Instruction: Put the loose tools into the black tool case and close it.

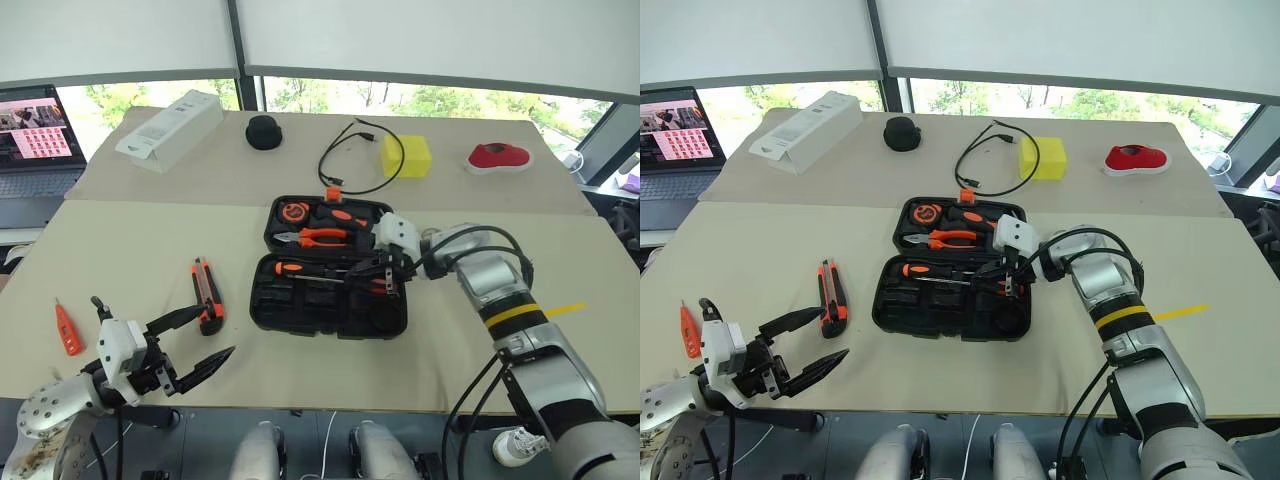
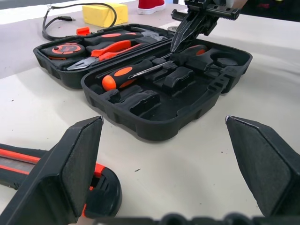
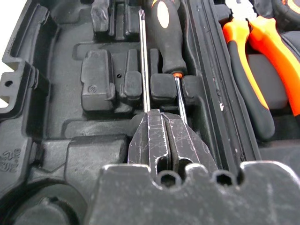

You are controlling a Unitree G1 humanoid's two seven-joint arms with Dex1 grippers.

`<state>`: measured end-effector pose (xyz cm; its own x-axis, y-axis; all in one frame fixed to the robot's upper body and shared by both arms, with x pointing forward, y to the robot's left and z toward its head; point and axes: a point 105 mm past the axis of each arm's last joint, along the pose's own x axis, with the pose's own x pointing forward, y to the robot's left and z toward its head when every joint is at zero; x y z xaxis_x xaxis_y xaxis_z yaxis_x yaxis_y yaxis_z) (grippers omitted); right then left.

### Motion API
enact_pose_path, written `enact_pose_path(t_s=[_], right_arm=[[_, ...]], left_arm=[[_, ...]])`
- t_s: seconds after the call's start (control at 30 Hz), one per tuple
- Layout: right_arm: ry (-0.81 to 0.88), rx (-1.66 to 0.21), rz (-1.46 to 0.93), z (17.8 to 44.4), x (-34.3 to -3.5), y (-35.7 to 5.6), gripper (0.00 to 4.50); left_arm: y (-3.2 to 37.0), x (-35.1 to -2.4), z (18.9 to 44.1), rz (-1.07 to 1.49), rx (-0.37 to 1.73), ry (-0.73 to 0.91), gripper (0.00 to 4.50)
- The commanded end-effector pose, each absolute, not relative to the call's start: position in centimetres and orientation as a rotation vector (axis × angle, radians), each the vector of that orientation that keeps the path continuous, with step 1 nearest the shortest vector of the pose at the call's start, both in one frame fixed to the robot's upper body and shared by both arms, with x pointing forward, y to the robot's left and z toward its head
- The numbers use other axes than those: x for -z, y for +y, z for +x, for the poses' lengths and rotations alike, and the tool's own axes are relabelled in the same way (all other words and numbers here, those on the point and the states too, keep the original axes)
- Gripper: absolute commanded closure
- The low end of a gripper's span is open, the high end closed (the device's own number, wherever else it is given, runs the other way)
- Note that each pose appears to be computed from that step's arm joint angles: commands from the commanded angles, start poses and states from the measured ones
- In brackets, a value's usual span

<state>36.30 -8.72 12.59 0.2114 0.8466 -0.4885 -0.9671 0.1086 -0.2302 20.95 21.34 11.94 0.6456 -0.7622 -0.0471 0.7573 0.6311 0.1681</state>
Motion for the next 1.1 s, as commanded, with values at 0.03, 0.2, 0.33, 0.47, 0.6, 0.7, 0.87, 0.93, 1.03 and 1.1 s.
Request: enact_pose_path(t_s=[0.03, 0.2, 0.33, 0.47, 0.6, 0.7, 0.87, 0.93, 1.03, 1.1], right_arm=[[0.282, -1.372, -0.585, 36.1, -11.3, -8.3, 4.48], [0.276, -1.393, -0.569, 35.6, -10.4, -6.9, 4.48], [0.148, -1.347, -0.542, 36.4, -12.9, -7.2, 4.48], [0.043, -1.342, -0.430, 35.9, -15.8, -8.8, 4.03], [-0.090, -1.324, -0.325, 33.3, -17.7, -13.3, 2.83], [-0.172, -1.329, -0.286, 31.3, -17.9, -15.0, 1.65], [-0.373, -1.233, -0.244, 28.0, -17.7, -17.7, 0.02], [-0.388, -1.270, -0.221, 26.8, -17.2, -17.8, 0.02], [-0.397, -1.252, -0.198, 26.2, -16.4, -18.2, 0.02], [-0.393, -1.241, -0.202, 26.1, -16.0, -18.5, 0.02]], left_arm=[[21.3, -12.9, 20.8, 0.209, 0.869, -0.059, 0.00], [21.6, -13.0, 21.0, 0.224, 0.834, -0.056, 0.00], [22.6, -12.7, 20.8, 0.191, 0.756, -0.038, 0.00], [24.5, -13.3, 20.2, 0.139, 0.637, -0.049, 0.00], [27.9, -13.9, 18.0, 0.120, 0.410, -0.023, 0.00], [29.9, -13.1, 16.2, 0.108, 0.264, 0.038, 0.00], [35.0, -11.7, 12.1, 0.029, -0.129, 0.092, 0.00], [36.2, -11.6, 10.5, -0.021, -0.228, 0.066, 0.00], [37.4, -10.3, 8.4, -0.080, -0.356, 0.095, 0.00], [37.7, -9.7, 7.8, -0.101, -0.406, 0.117, 0.00]])
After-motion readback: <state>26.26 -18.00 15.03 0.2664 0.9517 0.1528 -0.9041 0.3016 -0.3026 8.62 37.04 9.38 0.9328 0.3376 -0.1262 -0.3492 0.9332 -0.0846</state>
